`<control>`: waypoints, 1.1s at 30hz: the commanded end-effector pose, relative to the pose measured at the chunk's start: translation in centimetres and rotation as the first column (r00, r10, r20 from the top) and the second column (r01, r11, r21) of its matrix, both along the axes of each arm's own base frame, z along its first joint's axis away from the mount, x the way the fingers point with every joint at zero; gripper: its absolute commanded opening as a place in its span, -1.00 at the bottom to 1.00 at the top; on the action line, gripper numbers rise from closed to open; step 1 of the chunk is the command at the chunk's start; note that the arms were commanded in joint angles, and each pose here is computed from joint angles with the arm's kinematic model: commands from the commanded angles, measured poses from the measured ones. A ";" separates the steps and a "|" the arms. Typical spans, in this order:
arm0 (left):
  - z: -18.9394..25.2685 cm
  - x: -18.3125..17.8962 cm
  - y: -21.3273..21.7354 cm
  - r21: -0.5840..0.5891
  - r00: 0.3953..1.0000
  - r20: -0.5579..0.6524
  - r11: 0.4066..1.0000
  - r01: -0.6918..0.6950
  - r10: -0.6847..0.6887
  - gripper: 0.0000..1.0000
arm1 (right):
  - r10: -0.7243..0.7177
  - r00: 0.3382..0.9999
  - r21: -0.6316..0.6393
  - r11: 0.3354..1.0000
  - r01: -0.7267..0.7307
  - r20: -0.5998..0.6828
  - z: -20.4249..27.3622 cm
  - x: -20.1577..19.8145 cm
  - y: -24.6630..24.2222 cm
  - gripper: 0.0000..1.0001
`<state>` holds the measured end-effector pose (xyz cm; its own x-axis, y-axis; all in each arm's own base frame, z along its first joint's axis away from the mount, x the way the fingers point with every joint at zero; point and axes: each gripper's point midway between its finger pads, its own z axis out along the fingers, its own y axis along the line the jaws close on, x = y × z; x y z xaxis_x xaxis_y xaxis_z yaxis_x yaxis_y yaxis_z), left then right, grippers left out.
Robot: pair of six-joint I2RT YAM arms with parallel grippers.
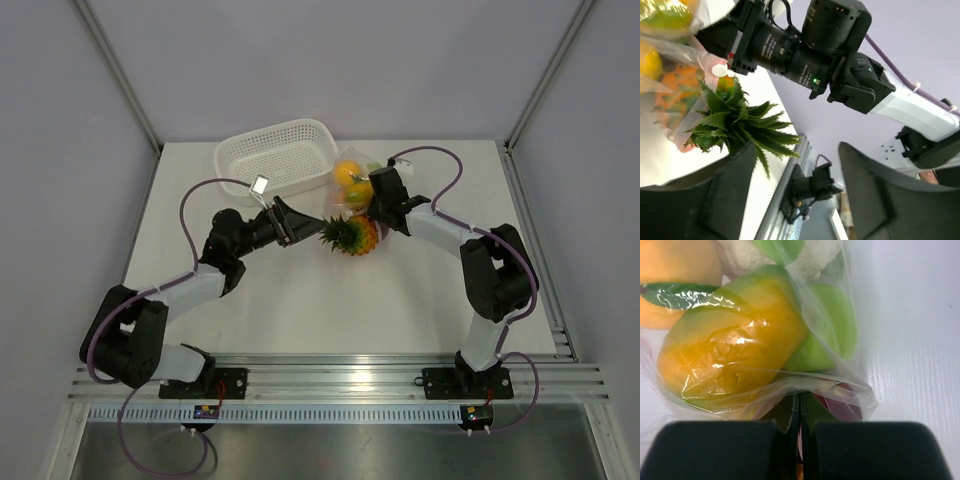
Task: Open the zip-top bag and remove the fake food
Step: Pick up the fake fruit from the zipper food storage bag.
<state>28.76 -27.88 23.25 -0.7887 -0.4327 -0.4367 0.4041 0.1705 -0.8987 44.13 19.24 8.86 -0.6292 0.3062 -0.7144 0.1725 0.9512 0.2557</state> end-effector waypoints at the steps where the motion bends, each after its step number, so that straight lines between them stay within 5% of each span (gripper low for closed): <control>1: -3.3 0.4 1.0 0.218 0.995 0.047 0.971 -0.097 0.089 0.65 | -0.003 1.000 -0.011 1.000 0.004 0.021 1.2 -0.1 -0.9 -1.00; 2: -2.6 0.1 1.2 0.235 0.991 0.086 0.965 -0.117 0.100 0.98 | -0.001 1.000 -0.011 1.000 0.001 0.020 1.3 -0.1 -0.8 -1.00; 10: -4.4 0.1 2.1 0.502 0.951 0.203 0.809 -0.307 0.235 0.98 | 0.012 1.000 0.008 1.000 -0.012 0.028 1.7 -0.2 -0.6 -1.00; 20: -6.4 1.2 0.1 0.567 0.938 0.192 0.747 -0.347 0.290 0.98 | 0.028 0.999 0.027 0.999 -0.029 0.030 1.9 -0.3 -0.2 -1.00; 33: -6.8 2.9 -2.4 0.553 0.937 0.219 0.757 -0.349 0.272 0.98 | 0.056 0.998 0.051 0.997 -0.058 0.022 1.8 -0.5 0.5 -1.00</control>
<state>29.92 -28.99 14.37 -0.6450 -0.2510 -0.7218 0.2931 0.7910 -0.5370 43.53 20.01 9.06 -0.6524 0.2990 -0.6964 0.1315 0.9496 0.2845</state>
